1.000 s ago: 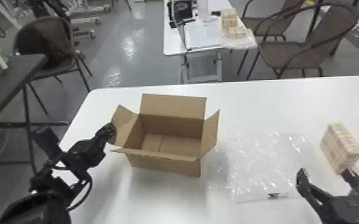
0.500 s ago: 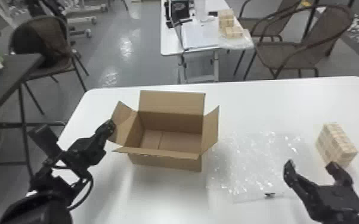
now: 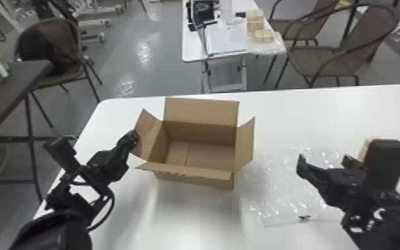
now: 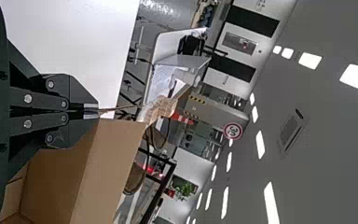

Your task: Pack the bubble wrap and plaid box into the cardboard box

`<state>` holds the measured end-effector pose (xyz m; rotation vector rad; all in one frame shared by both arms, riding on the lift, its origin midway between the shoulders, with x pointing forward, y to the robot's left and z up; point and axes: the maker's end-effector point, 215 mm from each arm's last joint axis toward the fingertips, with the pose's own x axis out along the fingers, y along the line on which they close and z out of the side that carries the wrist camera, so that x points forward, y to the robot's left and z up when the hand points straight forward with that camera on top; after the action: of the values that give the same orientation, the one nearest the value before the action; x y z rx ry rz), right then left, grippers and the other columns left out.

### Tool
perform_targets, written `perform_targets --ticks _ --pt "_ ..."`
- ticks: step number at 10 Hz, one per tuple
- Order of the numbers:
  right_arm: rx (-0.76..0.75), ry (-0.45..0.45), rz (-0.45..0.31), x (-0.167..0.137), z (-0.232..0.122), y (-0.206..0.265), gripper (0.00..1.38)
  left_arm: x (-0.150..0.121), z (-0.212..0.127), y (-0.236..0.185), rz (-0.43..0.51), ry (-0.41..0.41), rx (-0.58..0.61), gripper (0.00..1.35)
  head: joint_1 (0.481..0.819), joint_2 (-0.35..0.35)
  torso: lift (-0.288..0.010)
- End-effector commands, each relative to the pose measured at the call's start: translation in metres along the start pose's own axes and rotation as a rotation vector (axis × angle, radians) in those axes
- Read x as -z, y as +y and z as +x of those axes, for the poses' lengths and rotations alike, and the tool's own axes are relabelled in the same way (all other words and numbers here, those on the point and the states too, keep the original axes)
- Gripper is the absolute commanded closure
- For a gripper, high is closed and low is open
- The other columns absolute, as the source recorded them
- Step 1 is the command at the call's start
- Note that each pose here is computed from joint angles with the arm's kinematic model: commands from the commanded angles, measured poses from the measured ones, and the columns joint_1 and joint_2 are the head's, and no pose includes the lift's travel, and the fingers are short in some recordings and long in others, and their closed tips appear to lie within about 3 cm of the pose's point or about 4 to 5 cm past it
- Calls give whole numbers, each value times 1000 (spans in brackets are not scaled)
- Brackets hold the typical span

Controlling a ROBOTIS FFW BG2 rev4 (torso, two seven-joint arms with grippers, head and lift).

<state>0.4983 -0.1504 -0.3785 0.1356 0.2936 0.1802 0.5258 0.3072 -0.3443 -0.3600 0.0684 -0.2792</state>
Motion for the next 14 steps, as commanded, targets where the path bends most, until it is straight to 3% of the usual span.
perform_targets --ticks 1,4,6,11,12,14 --pt "-32 147 4 18 14 16 194 1 3 -5 -3 2 11 1207 695 166 -122" --pt "-31 363 -16 45 26 21 193 -1 10 -15 -1 -3 31 1207 695 182 -122" --pt "-21 554 -5 69 22 9 193 -2 11 -16 -2 -5 33 1207 695 179 -122" --pt "3 734 18 114 14 -11 262 -4 14 -19 1 -6 36 1205 695 160 -122" --pt "6 758 20 123 12 -13 340 -3 13 -18 2 -4 36 1207 695 156 -122" --pt "-10 781 32 131 10 -15 829 -4 14 -20 1 -6 40 1207 695 152 -122"
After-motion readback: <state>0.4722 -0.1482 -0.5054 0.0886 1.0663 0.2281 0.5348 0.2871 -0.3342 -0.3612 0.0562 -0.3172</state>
